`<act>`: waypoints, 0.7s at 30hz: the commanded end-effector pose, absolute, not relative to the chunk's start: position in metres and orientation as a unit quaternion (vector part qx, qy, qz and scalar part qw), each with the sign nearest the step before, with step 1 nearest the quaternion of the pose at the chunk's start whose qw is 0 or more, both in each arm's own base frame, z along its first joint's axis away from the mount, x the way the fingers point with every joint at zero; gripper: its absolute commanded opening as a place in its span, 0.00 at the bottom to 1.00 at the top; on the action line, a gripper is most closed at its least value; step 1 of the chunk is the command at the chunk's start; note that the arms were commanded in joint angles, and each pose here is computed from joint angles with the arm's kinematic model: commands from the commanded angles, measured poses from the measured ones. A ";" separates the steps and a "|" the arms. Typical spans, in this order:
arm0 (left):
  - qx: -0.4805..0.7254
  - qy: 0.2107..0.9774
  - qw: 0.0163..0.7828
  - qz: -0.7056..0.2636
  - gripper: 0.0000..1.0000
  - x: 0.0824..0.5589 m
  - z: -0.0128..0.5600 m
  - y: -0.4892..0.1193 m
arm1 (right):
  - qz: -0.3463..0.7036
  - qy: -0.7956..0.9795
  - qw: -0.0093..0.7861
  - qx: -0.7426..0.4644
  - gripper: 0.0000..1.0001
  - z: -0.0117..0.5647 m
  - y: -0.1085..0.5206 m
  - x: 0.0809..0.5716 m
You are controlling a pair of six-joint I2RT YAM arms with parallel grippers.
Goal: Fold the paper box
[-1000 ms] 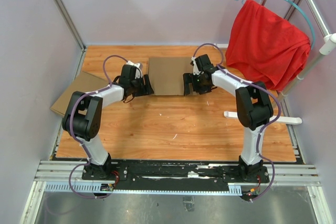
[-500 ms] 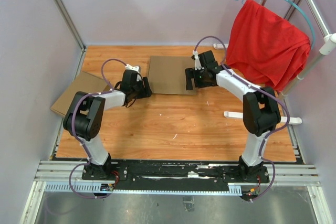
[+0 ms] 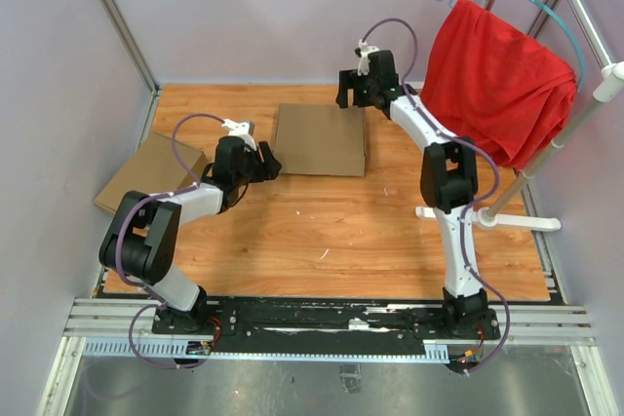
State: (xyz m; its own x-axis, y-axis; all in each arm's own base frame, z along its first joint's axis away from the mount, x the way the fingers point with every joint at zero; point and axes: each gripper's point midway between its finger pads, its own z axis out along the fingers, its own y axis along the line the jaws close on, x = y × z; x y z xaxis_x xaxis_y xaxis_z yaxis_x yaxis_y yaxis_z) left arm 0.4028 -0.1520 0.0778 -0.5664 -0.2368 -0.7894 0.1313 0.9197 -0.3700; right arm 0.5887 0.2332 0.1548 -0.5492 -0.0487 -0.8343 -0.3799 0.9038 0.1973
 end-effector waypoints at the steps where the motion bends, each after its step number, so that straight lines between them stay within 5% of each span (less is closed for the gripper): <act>1: -0.013 0.819 0.511 -0.261 0.62 0.401 0.107 -0.170 | 0.199 0.843 0.492 -0.092 0.83 0.133 0.241 0.637; 6: -0.001 0.812 0.519 -0.266 0.62 0.393 0.105 -0.170 | 0.250 0.822 0.509 -0.053 0.79 0.123 0.247 0.676; 14: -0.004 0.822 0.512 -0.249 0.61 0.396 0.088 -0.167 | 0.303 0.816 0.487 -0.069 0.80 0.116 0.252 0.672; 21: -0.165 0.766 0.602 -0.155 0.72 0.436 0.125 -0.108 | 0.283 0.834 0.473 -0.030 0.84 0.114 0.219 0.668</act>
State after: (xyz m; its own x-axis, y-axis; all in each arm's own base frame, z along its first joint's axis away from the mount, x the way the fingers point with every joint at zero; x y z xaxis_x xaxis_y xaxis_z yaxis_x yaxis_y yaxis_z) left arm 0.4017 -0.1452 0.0802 -0.4623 -0.3193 -0.8272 0.1067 0.9061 -0.4094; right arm 0.6689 0.2435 0.0963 -0.5561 0.1766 -0.8122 -0.3653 0.8258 0.4296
